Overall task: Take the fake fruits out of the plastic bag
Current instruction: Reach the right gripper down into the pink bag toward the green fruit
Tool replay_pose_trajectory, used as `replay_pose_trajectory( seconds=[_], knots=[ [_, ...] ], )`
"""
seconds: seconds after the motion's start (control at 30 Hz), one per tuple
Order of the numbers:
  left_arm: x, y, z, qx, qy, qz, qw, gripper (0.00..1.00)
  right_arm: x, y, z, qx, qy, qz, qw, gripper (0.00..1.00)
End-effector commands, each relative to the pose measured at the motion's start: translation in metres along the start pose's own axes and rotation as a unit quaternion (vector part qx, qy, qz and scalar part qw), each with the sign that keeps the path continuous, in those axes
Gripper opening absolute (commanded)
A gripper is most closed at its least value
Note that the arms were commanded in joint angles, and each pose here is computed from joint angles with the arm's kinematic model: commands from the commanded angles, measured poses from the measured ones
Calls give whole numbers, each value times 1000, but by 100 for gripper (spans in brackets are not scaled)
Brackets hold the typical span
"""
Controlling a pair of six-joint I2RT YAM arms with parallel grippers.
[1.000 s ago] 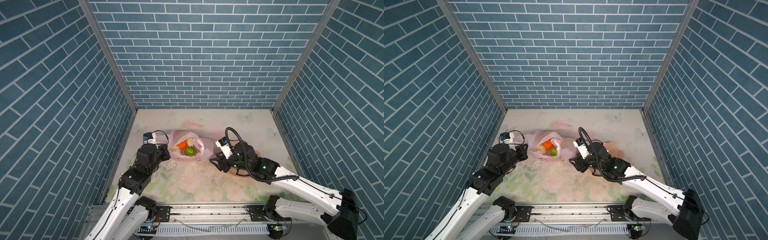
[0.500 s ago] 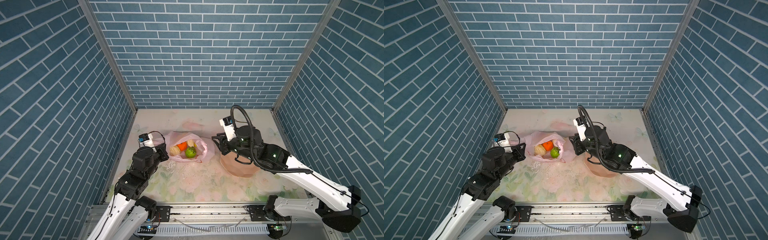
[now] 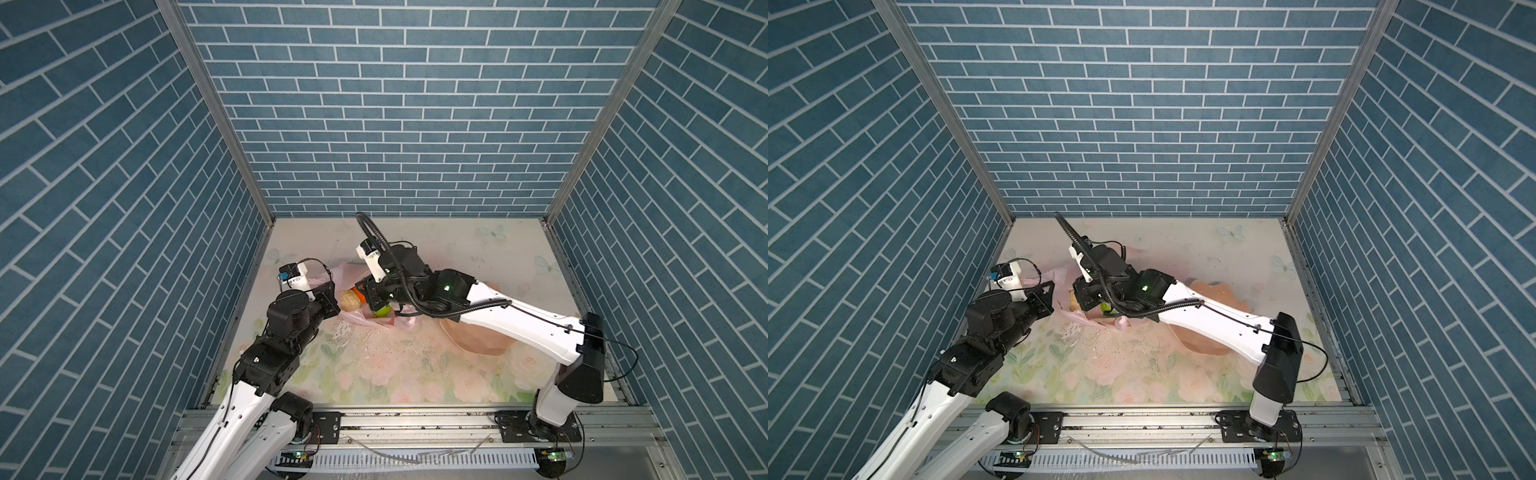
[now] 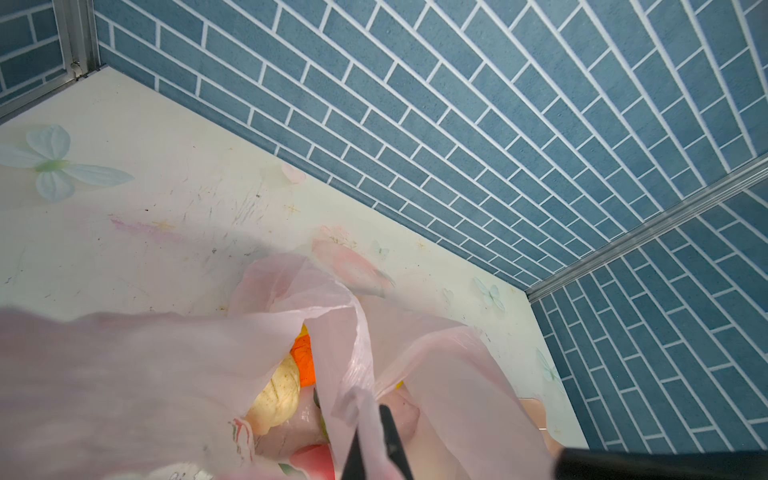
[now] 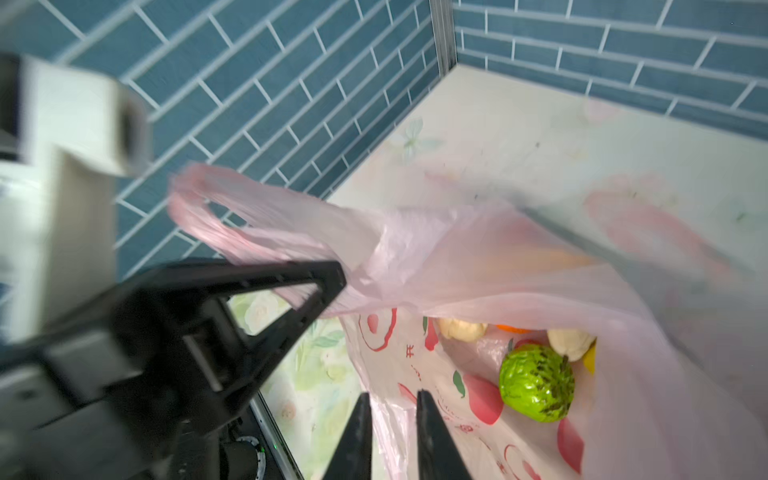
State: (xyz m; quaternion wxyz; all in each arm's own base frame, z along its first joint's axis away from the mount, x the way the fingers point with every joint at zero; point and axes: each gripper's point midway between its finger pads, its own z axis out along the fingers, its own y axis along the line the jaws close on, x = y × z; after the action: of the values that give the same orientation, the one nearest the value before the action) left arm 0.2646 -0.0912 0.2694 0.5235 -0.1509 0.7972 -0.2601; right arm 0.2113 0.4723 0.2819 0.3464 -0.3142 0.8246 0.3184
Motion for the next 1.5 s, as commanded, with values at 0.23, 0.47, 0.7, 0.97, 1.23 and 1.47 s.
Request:
replay_pose_trajectory(
  seconds=[0.23, 0.47, 0.7, 0.97, 1.23, 1.47],
  knots=[
    [-1, 1, 0, -3, -5, 5, 1000, 5, 86, -28, 35, 15, 77, 41, 996, 18],
    [-1, 12, 0, -31, -10, 12, 999, 5, 161, -26, 55, -34, 145, 71, 986, 15],
    [17, 36, 7, -71, 1, 6, 997, 6, 211, -30, 69, -32, 191, 94, 977, 15],
    [44, 55, 15, -89, 25, -15, 996, 19, 210, -39, 86, 0, 178, 84, 980, 15],
    [50, 40, 0, -51, 57, -26, 997, 68, 182, -39, 95, 18, 159, 51, 986, 16],
    [62, 29, -29, -26, 123, 5, 992, 88, 150, -41, 98, 17, 131, 54, 990, 16]
  ],
)
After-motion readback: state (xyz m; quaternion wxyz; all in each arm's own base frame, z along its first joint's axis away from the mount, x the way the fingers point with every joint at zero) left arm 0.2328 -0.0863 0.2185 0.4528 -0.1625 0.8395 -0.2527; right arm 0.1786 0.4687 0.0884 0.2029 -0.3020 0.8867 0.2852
